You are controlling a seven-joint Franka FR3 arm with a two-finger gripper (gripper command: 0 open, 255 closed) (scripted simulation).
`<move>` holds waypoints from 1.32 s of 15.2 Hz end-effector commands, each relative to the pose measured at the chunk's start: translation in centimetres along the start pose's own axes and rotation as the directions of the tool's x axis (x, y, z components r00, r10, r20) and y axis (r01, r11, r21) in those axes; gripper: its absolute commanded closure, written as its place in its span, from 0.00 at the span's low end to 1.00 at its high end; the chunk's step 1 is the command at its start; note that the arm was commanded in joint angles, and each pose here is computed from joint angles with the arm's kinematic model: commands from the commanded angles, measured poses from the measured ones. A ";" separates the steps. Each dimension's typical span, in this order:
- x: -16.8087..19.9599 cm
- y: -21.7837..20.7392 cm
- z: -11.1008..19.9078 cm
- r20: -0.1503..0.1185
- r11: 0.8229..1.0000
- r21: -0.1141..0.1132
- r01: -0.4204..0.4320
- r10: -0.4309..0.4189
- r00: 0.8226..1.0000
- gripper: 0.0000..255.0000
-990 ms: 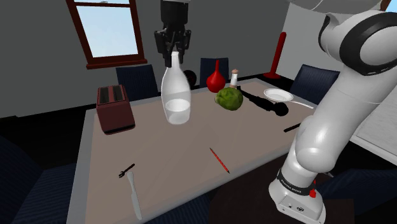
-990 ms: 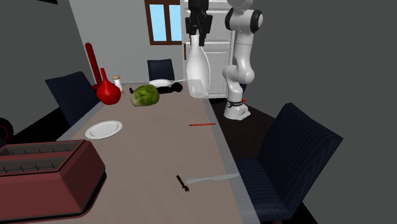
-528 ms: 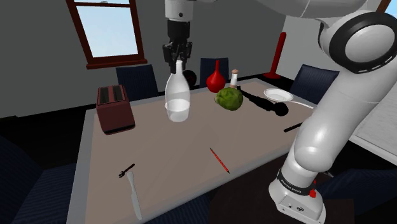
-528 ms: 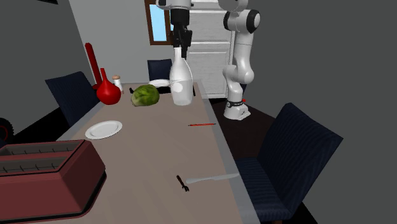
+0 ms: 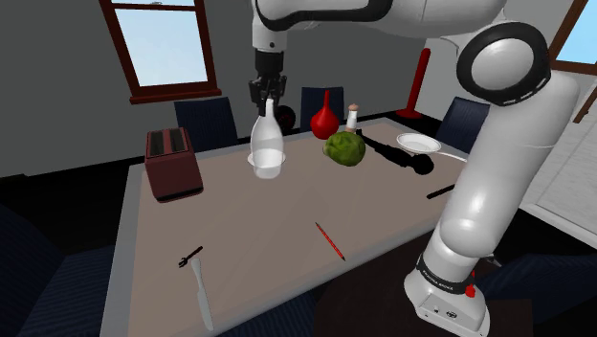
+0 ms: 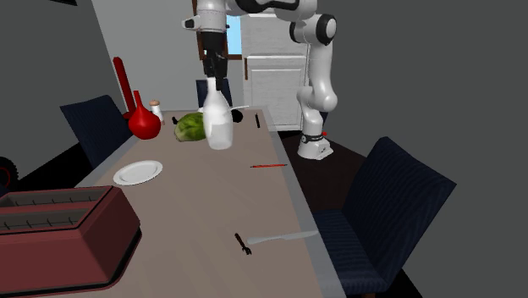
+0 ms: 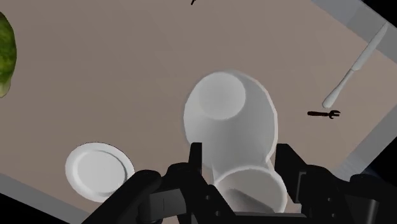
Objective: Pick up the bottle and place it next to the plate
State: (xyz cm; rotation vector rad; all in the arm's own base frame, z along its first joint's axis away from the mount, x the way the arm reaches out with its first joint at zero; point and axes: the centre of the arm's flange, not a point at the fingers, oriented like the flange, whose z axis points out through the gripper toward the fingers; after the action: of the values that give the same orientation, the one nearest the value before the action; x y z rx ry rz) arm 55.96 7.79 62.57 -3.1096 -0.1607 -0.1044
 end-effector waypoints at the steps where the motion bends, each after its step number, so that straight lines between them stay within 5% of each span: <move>1: 1.2 2.4 1.5 -0.001 1.000 -0.001 0.001 -0.001 1.000 1.00; 16: 10.6 17.2 11.6 -0.001 1.000 -0.001 0.001 -0.001 1.000 1.00; 20: 10.4 17.3 13.7 -0.001 1.000 -0.001 0.001 -0.001 1.000 1.00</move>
State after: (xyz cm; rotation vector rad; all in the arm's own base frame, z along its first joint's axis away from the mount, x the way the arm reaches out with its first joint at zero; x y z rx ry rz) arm 68.83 -7.87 49.74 -3.1103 -0.1612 -0.1038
